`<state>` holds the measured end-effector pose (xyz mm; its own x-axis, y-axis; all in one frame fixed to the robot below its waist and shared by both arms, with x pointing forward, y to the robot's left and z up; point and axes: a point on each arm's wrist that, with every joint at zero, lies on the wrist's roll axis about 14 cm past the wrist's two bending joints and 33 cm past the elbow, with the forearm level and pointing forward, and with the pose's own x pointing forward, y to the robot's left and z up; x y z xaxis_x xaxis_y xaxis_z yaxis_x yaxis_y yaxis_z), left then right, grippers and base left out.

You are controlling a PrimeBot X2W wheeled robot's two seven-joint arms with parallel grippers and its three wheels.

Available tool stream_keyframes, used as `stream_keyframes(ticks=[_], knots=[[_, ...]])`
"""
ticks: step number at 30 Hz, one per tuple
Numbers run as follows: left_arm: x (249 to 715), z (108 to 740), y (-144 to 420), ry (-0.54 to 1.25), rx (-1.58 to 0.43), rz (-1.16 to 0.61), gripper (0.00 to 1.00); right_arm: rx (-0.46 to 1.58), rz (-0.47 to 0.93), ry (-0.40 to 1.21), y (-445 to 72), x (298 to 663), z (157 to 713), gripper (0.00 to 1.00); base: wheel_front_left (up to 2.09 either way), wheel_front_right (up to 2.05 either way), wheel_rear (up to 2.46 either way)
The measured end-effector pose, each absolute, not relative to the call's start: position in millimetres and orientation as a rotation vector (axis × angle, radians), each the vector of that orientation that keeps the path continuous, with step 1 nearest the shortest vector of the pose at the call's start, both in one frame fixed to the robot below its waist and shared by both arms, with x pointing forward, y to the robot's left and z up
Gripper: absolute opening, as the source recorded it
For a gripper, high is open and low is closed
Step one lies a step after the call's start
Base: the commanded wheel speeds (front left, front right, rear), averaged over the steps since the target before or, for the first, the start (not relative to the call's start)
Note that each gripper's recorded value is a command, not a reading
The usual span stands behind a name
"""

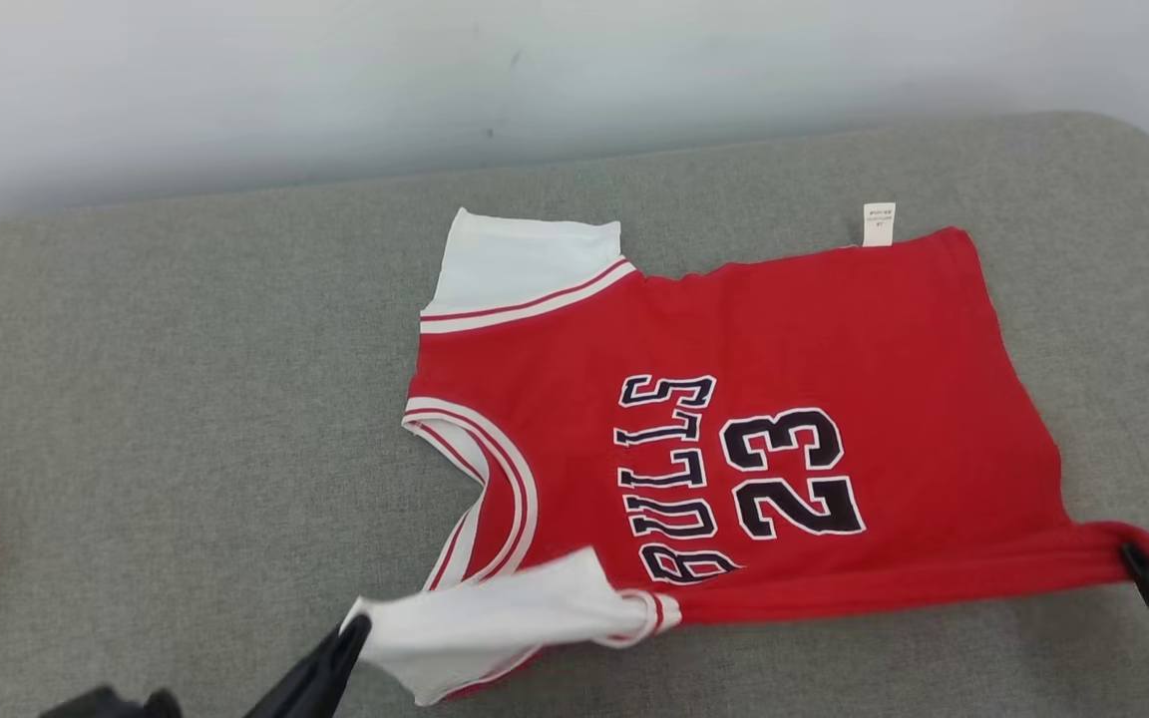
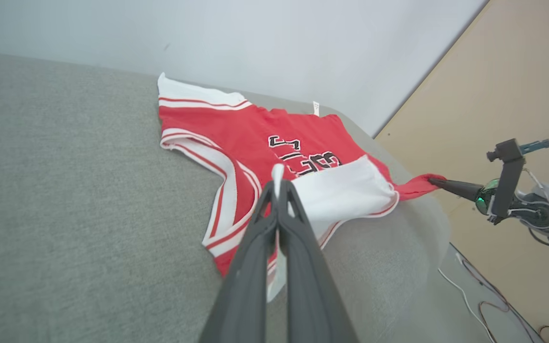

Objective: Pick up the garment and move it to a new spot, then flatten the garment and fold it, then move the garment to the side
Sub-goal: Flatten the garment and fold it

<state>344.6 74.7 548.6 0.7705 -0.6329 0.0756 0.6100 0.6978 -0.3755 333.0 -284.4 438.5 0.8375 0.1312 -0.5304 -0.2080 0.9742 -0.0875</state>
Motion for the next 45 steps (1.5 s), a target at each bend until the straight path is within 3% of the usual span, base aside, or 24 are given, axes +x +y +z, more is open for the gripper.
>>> stream_keyframes(ticks=[6, 17, 18, 19, 20, 22, 25, 26, 27, 28, 30, 35, 37, 38, 39, 45], knots=[[378, 542, 56, 0.032, -0.411, -0.723, 0.0, -0.15, 0.178, 0.581, -275, 366, 429, 0.0, 0.0, 0.0, 0.0], [429, 519, 38, -0.014, -0.256, -0.756, 0.0, -0.202, 0.155, 0.52, -281, 419, 415, 0.0, 0.0, 0.0, 0.0], [432, 520, 37, -0.025, -0.235, -0.762, 0.07, -0.2, 0.151, 0.517, -281, 421, 413, 0.0, 0.0, 0.0, 0.0], [437, 524, 36, -0.045, -0.24, -0.754, 0.15, -0.201, 0.149, 0.507, -282, 424, 411, 0.14, 0.0, 0.0, 0.0], [440, 528, 36, -0.063, -0.247, -0.747, 0.15, -0.203, 0.147, 0.495, -282, 426, 411, 0.2, 0.0, 0.0, 0.0], [447, 535, 37, -0.098, -0.24, -0.728, 0.11, -0.205, 0.142, 0.467, -283, 432, 412, 0.17, 0.0, 0.0, 0.0], [450, 539, 36, -0.123, -0.241, -0.723, 0.16, -0.202, 0.131, 0.417, -284, 441, 414, 0.3, 0.0, 0.0, 0.0], [450, 537, 35, -0.12, -0.24, -0.725, 0.16, -0.198, 0.128, 0.401, -284, 444, 415, 0.48, 0.0, 0.0, 0.0], [451, 536, 35, -0.118, -0.24, -0.724, 0.16, -0.194, 0.124, 0.389, -284, 446, 415, 0.83, 0.0, 0.0, 0.0], [452, 535, 35, -0.117, -0.241, -0.723, 0.11, -0.19, 0.122, 0.377, -283, 448, 415, 1.0, 0.0, 0.0, 0.0], [452, 533, 34, -0.116, -0.236, -0.727, 0.12, -0.19, 0.119, 0.351, -282, 452, 416, 1.0, 0.0, 0.0, 0.0], [455, 535, 33, -0.128, -0.238, -0.72, 0.28, -0.186, 0.105, 0.28, -282, 463, 426, 1.0, 0.0, 0.0, 0.0], [457, 536, 37, -0.135, -0.24, -0.697, 0.42, -0.188, 0.103, 0.255, -282, 466, 432, 1.0, 0.0, 0.0, 0.0], [457, 535, 41, -0.133, -0.25, -0.677, 0.81, -0.186, 0.104, 0.246, -280, 466, 434, 1.0, 0.0, 0.0, 0.0], [458, 533, 46, -0.13, -0.261, -0.65, 1.0, -0.179, 0.106, 0.229, -277, 467, 438, 1.0, 0.0, 0.0, 0.0], [445, 522, 69, -0.093, -0.417, -0.496, 1.0, -0.127, 0.082, 0.137, -276, 453, 462, 1.0, 0.0, 0.0, 0.0]])
